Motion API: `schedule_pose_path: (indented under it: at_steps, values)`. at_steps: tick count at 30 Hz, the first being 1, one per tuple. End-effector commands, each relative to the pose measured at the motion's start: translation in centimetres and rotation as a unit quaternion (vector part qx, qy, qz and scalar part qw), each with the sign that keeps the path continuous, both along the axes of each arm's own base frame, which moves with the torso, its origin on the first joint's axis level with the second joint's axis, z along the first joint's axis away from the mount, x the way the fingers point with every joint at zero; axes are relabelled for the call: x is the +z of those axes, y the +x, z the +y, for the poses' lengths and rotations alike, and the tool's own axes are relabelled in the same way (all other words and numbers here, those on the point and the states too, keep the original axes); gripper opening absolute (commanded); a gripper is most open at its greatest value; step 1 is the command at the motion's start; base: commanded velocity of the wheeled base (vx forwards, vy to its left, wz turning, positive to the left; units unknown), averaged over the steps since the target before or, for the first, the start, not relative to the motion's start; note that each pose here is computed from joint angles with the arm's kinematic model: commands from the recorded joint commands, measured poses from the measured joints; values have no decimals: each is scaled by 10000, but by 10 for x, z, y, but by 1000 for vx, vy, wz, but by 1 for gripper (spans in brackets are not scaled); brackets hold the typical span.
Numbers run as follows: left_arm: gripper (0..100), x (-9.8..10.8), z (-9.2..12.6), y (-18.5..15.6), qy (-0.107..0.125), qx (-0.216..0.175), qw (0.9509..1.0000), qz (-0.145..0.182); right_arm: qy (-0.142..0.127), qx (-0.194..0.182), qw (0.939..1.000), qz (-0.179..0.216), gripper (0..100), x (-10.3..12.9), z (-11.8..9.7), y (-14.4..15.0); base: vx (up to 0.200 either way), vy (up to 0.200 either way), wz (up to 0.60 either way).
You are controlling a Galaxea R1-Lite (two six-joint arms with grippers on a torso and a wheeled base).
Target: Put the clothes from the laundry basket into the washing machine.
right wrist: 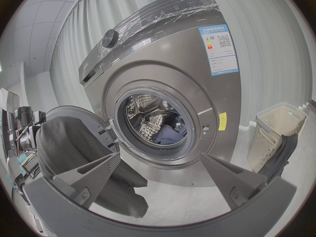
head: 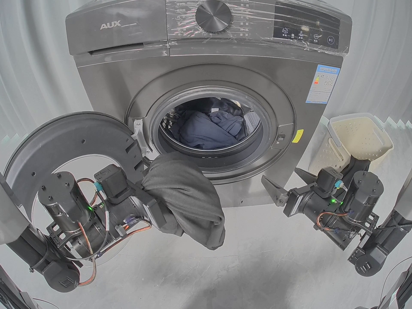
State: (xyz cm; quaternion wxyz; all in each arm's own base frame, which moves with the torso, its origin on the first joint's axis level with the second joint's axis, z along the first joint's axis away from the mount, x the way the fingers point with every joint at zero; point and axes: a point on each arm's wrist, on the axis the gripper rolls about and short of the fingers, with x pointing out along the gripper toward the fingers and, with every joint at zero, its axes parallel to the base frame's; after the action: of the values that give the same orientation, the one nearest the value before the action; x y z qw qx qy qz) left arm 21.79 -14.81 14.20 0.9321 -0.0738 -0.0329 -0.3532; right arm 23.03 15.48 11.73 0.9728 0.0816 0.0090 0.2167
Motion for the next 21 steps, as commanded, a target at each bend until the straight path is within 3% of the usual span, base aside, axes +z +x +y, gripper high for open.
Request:
schedule_pose_path:
  at_steps: [1, 17, 21]
  values:
    - [0, -3, -3, 0, 29, -50, 10000, 43, -1, 9, 10000, 6, 100, -1, 1, 0, 200, 0, 0]
    - [0, -16, -13, 3, 183, -147, 9995, 201, -32, 216, 9996, 176, 100, -9, 14, -9, 200, 0, 0]
    - [0, -17, -17, 2, 192, -208, 9994, 213, -85, 322, 9992, 243, 100, -12, 17, -15, 0, 0, 0]
